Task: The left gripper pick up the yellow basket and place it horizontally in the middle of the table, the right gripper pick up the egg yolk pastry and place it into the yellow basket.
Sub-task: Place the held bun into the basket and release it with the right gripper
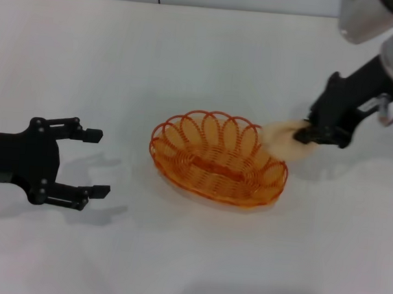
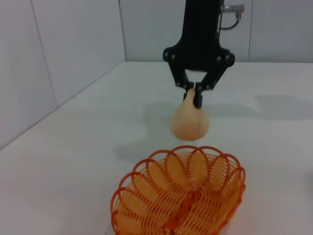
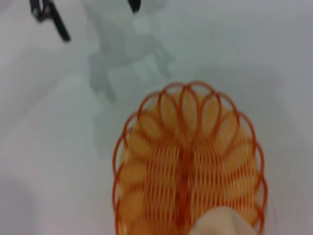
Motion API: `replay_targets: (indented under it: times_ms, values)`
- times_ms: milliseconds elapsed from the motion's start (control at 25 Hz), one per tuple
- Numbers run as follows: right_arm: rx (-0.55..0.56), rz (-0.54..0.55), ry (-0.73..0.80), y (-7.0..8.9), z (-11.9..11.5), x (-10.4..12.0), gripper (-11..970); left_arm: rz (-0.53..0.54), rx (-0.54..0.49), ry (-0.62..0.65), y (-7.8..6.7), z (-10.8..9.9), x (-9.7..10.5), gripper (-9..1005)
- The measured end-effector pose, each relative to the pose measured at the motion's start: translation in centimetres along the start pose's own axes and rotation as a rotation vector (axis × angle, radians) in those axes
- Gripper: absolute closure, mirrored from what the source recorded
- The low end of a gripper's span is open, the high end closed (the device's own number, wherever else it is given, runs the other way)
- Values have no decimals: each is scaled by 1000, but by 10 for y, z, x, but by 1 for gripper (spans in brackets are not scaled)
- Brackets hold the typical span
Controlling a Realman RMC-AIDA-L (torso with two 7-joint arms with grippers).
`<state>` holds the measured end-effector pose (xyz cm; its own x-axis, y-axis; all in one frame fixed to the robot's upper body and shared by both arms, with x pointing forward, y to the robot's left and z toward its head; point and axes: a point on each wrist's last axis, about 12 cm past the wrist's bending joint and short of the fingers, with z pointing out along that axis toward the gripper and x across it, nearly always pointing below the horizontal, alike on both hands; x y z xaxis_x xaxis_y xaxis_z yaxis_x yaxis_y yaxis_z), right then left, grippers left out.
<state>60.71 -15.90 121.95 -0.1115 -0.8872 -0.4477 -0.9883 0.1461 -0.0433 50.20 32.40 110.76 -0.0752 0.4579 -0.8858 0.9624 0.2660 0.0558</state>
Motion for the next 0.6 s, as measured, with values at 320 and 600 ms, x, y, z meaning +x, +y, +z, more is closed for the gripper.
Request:
replay_targets:
  times_ms: [320,600]
  values:
    - [-37,47,-94,2,27,-8,903,-5,-2,1,-1,-1,1,107]
    - [-28,74,-137,0,32,-2,783,-3,-1,0,-1,0,1,107]
